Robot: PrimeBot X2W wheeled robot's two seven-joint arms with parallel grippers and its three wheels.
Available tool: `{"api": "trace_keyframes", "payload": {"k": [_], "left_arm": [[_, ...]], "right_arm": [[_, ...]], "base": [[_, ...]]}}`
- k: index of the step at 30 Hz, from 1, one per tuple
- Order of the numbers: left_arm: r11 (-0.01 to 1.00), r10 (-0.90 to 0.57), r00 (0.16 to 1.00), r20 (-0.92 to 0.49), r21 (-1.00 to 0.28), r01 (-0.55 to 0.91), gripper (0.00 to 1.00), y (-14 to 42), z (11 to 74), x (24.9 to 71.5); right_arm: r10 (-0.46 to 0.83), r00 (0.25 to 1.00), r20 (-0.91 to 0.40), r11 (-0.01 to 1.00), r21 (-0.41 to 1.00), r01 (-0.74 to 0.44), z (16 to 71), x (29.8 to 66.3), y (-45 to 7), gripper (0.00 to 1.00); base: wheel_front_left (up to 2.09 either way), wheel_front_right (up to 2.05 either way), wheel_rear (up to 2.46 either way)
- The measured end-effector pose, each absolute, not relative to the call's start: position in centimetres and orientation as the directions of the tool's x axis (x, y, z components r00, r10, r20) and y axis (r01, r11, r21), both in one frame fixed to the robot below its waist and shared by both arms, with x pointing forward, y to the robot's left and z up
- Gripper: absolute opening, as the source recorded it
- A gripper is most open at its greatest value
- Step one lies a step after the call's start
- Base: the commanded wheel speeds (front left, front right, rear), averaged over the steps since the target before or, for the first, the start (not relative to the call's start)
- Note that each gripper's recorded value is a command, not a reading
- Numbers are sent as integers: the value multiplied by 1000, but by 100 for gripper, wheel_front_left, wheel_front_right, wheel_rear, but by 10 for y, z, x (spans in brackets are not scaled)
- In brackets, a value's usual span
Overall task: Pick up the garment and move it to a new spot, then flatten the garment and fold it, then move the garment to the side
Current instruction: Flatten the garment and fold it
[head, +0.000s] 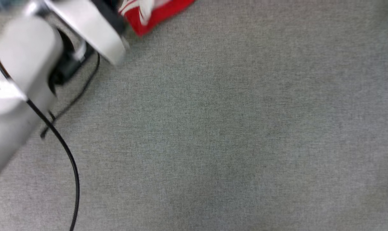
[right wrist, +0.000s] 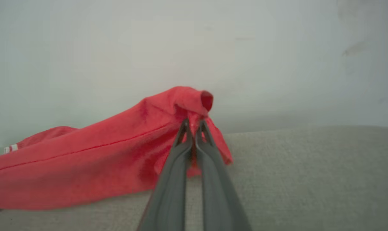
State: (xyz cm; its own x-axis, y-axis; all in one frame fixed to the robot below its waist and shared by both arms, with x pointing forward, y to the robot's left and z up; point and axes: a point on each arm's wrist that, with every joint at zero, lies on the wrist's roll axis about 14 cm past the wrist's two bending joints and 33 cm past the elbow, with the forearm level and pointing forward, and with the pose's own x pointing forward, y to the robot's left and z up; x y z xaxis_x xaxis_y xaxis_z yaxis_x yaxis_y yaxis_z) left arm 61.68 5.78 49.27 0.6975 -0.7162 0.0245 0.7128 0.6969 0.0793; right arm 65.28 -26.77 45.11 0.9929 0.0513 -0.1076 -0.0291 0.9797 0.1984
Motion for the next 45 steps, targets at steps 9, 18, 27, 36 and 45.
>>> {"api": "trace_keyframes", "payload": {"k": [9,18,27,36,45], "left_arm": [[684,-730,684,-17,4,730,0,47,463,563],[650,-757,649,-69,8,760,0,41,452,520],[647,-761,643,-90,-22,763,0,42,455,487],[674,-736,658,-161,-79,734,0,58,441,450],[687,-721,664,-200,-80,722,0,74,441,413]], "right_arm": [[75,987,-143,970,239,-39,436,608,-268,0],[107,981,-163,966,250,-64,435,571,-264,0],[129,977,-169,963,256,-83,444,539,-261,0],[138,974,-182,965,247,-91,453,505,-265,0],[158,967,-202,965,241,-107,460,469,-266,0]], "base": [[0,0,0],[0,0,0],[0,0,0],[0,0,0],[0,0,0]]}}
